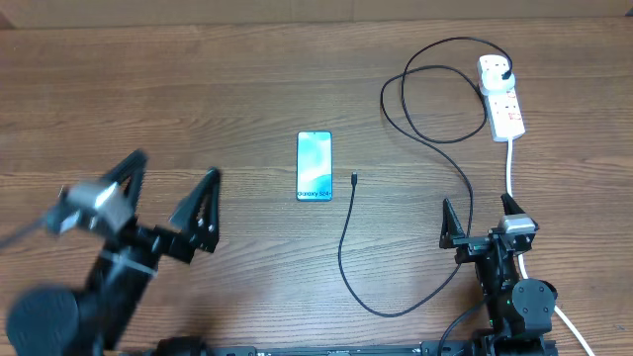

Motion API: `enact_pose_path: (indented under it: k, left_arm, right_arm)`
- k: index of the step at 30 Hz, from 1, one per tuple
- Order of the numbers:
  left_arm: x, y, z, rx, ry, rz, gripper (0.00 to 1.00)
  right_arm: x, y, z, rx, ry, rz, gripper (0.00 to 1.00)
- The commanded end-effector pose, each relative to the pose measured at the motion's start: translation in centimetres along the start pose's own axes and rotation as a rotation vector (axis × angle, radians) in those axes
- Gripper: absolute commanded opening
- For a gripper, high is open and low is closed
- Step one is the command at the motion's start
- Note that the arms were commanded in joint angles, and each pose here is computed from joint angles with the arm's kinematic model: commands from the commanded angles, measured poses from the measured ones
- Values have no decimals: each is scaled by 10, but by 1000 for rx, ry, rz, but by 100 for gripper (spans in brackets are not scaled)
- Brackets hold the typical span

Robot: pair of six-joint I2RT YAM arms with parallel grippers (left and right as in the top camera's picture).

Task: Plug charger to phone and switch on socket
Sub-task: 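Move the left gripper forward over the phone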

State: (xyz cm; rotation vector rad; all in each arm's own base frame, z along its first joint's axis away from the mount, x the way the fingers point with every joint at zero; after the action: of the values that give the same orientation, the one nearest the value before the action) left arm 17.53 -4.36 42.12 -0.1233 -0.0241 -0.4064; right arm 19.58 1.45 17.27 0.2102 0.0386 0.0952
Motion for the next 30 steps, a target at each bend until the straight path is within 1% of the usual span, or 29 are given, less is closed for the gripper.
enact_pose_path:
  k: [1, 3, 6, 7, 9, 11, 12, 13, 15, 16, 17, 19, 20, 22, 23, 26, 28, 30]
  left_arm:
    - [18, -28, 3, 17, 102, -322, 100]
    - [32, -24, 3, -1, 125, -356, 100]
    - [54, -13, 2, -50, 186, -339, 100]
    - [61, -8, 3, -72, 218, -311, 100]
    - [75, 1, 2, -111, 327, -218, 100]
    - [86, 4, -3, -104, 455, -135, 100]
    - [91, 6, -7, -92, 541, -72, 100]
    - [95, 7, -12, -75, 629, -7, 100]
    - [104, 3, -23, -18, 773, 69, 100]
    - [112, -6, -29, 11, 837, 60, 100]
    - [117, -14, -34, 18, 868, 33, 100]
    - [130, -39, -52, 11, 950, -73, 100]
    - [138, -51, -69, 12, 1016, -118, 99]
    - [151, -60, -85, 17, 1054, -138, 100]
    - [159, -63, -94, -2, 1073, -111, 100]
    - [173, -56, -113, -118, 1120, 84, 100]
    - [180, -54, -126, -141, 1164, 124, 100]
    - [181, -51, -139, -152, 1240, 164, 100]
  right_arm:
    - [0, -1, -1, -2, -7, -1, 100]
    - [0, -1, -1, -2, -7, -1, 100]
    - [0, -1, -1, -2, -8, -1, 100]
    - [0, -1, -1, -2, -7, -1, 100]
    - [0, -1, -1, -2, -7, -1, 100]
    - [0, -1, -1, -2, -7, -1, 100]
    - [0, -1, -1, -2, -7, -1, 100]
    - [0, -1, -1, -2, -8, -1, 100]
    - [0, -1, -1, -2, -7, -1, 100]
    - [0, -1, -1, -2, -7, -1, 100]
    - [0, -1, -1, -2, -8, -1, 100]
    - [0, -1, -1, -2, -7, -1, 100]
    - [0, -1, -1, -2, -7, -1, 100]
    - [0, -1, -1, -2, -7, -1, 100]
    - [0, -1, -1, -2, -7, -1, 100]
    - [0, -1, -1, -2, -7, -1, 100]
    - [0, -1, -1, -2, -7, -1, 100]
    - [0, -1, -1, -2, -8, -1, 100]
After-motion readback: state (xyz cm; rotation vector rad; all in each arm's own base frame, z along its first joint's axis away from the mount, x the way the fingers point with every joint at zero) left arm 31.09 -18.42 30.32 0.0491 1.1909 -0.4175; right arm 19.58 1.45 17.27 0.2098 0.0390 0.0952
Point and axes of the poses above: each gripper's point midway between its finger pads, its own x axis out along the fingers, its own y axis along the line the jaws close on, z = x × y, the point moved 5 cm from there along -x, back along the fingers, and after that the axes turned 11 degrees about x, right-handed, at the moved point
